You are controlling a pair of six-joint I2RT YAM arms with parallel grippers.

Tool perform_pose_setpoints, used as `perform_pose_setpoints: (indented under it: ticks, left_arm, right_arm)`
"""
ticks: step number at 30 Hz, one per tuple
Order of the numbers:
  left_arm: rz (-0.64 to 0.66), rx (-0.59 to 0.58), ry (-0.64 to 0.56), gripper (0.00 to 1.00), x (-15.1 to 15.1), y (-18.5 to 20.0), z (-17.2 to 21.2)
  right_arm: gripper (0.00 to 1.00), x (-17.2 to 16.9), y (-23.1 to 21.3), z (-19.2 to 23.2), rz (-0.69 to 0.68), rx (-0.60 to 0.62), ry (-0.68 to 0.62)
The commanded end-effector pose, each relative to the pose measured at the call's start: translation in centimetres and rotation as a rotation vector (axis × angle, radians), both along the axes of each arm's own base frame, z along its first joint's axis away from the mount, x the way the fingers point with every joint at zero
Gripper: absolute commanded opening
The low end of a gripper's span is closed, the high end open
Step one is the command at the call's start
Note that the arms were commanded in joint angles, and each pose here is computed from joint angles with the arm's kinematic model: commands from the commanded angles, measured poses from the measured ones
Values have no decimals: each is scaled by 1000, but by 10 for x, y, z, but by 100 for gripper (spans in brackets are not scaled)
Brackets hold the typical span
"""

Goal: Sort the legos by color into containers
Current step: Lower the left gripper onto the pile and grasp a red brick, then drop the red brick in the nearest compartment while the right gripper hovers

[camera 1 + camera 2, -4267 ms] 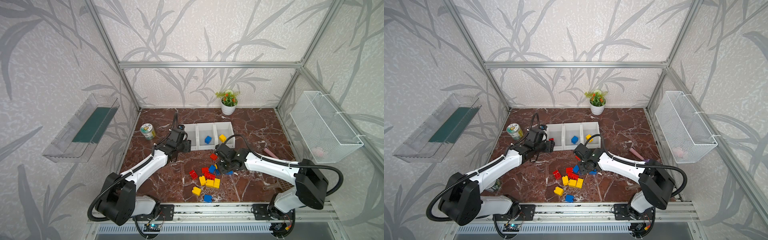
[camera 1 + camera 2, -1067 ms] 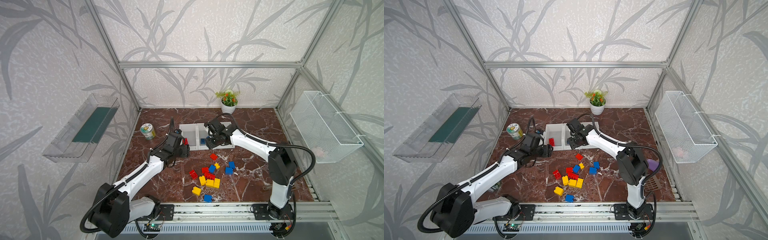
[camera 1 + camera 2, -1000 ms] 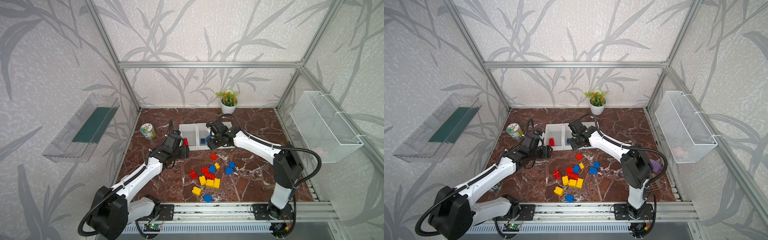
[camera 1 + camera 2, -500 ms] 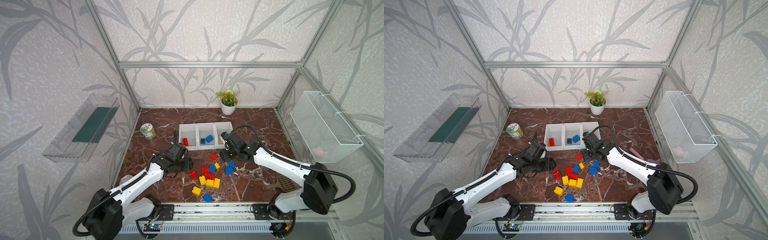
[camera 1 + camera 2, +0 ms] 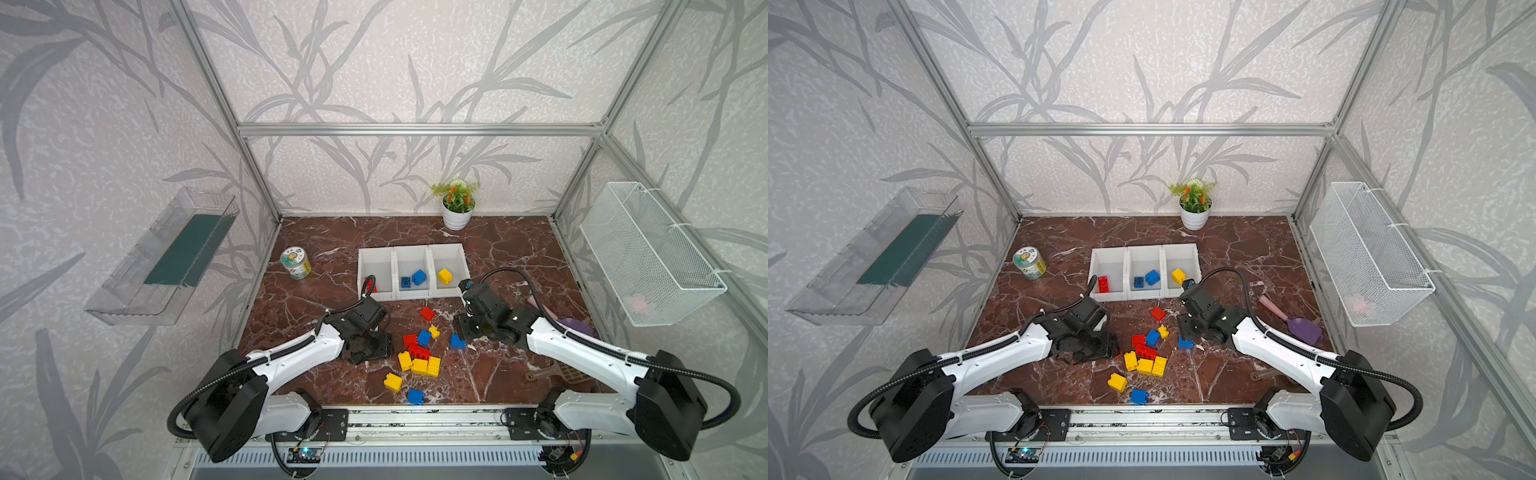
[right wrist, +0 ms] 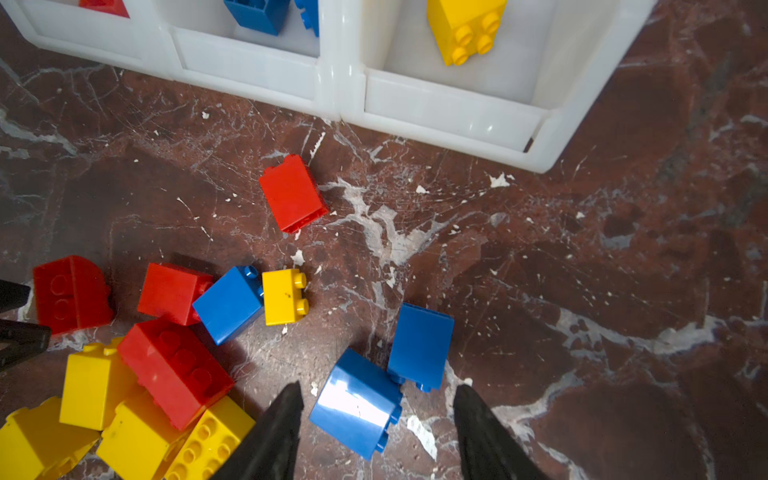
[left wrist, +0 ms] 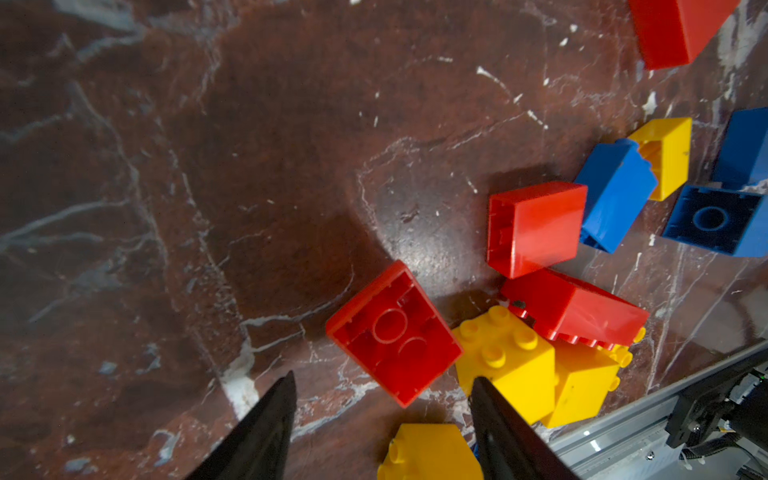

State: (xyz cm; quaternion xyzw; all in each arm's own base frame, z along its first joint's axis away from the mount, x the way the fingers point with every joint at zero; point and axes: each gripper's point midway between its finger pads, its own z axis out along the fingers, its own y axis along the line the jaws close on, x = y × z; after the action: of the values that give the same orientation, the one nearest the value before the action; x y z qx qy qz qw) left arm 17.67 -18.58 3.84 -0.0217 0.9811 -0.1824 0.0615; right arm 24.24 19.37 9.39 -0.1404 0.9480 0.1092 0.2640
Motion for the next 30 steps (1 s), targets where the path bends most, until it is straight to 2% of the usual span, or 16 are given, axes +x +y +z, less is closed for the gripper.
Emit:
perform_pose_setpoints:
  ticks: [1,17,30]
  left_arm:
    - [13,14,-21,69,6,0,-2]
    - [-87,47,-25,68,26,-17,-11]
    - [-111,117,-8,51,20,-4,-16]
  right_arm:
    - [59,1,-7,2,-45,14,-28]
    - [60,-4,-22,-15,-109,-5,-26]
    - [59,-2,-20,-21,-114,-17,-6]
